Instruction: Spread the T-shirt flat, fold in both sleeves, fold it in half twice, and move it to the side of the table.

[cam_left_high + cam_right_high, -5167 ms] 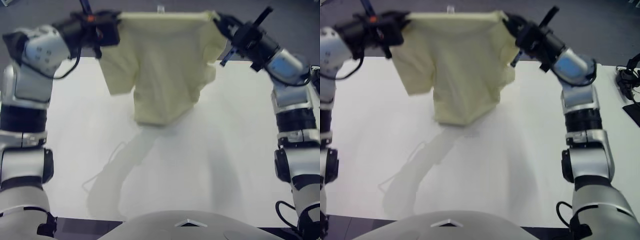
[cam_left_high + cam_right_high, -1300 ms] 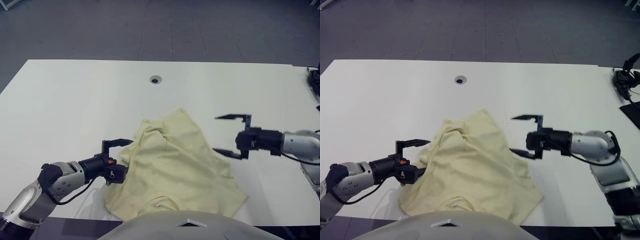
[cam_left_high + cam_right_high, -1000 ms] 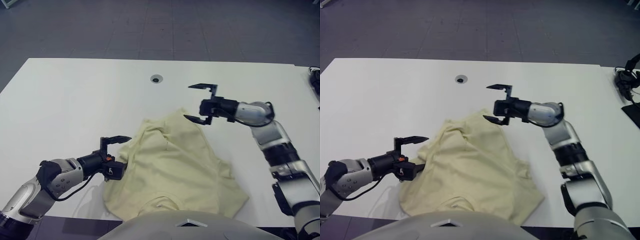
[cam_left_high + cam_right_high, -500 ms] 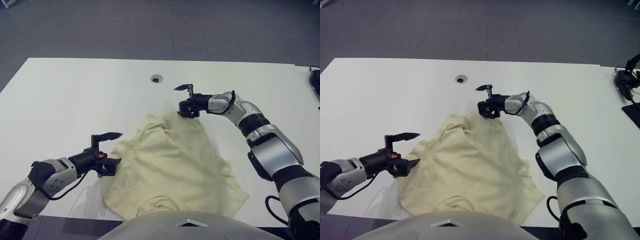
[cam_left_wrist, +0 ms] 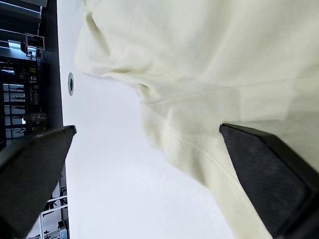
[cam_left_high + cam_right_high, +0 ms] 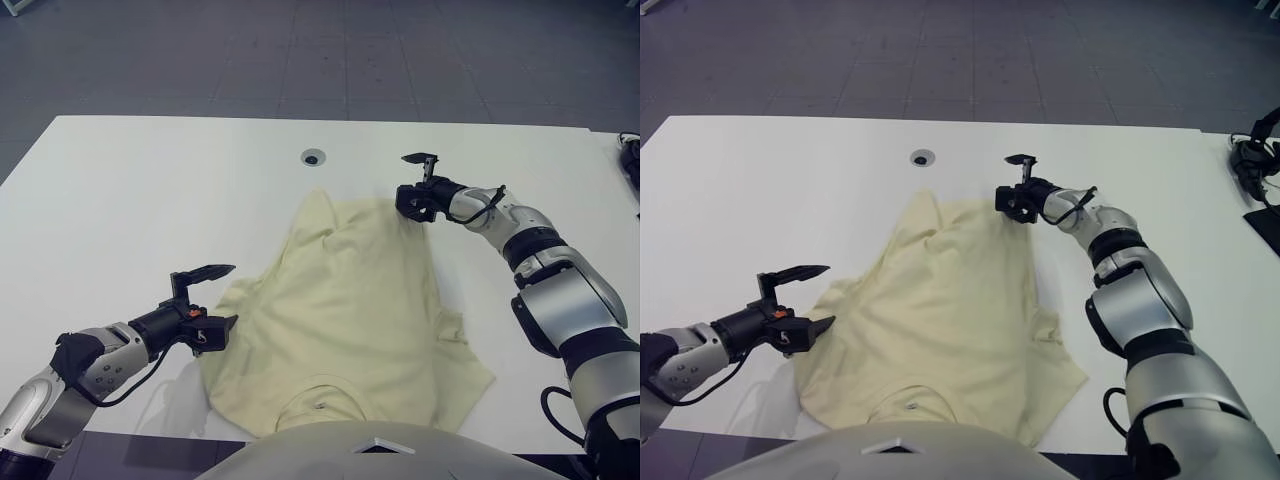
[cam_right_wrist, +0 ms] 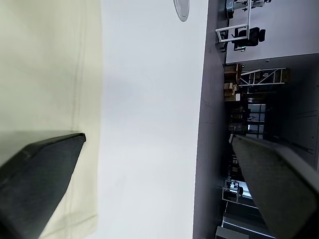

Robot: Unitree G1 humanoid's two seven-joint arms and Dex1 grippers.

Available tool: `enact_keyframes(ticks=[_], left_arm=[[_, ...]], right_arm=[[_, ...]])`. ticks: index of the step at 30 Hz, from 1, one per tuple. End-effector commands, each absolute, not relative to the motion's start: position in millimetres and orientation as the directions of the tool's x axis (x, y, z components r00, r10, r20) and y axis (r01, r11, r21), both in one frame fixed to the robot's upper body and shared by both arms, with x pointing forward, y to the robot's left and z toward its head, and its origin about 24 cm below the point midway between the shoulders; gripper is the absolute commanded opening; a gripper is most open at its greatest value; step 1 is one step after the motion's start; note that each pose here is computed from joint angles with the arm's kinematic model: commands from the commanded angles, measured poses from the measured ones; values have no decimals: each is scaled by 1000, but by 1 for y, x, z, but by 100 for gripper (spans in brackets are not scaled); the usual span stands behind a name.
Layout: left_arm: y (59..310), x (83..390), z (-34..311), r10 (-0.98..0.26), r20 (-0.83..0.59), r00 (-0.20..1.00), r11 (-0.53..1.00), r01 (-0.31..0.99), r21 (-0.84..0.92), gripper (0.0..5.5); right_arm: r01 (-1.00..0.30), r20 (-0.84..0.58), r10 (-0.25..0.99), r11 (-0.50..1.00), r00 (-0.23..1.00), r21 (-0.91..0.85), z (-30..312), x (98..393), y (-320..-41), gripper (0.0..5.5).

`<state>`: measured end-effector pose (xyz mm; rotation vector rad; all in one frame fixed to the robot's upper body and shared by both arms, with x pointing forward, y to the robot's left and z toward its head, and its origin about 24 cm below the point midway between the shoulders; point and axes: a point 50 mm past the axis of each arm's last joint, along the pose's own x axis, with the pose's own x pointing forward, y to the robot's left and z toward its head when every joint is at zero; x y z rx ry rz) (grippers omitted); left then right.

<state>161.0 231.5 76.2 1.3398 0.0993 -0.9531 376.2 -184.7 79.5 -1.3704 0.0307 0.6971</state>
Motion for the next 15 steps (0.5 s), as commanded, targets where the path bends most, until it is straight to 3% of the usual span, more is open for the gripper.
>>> enact_keyframes(ticks=[1,7,15], left_arm=[[234,138,44,-482,-688,543,-58,764,643,537],[240,132,43,-452,-696,558,-27,771,636,537],[249,126,40,-398,-723,564,7,790,613,537]], right_arm=[[-461,-383,435,87,815,-883,79,375,-189,540],[-457,-408,346,73,845,-886,78,373,-212,540],[-442,-389,344,90,855,-892,81,373,-214,540]])
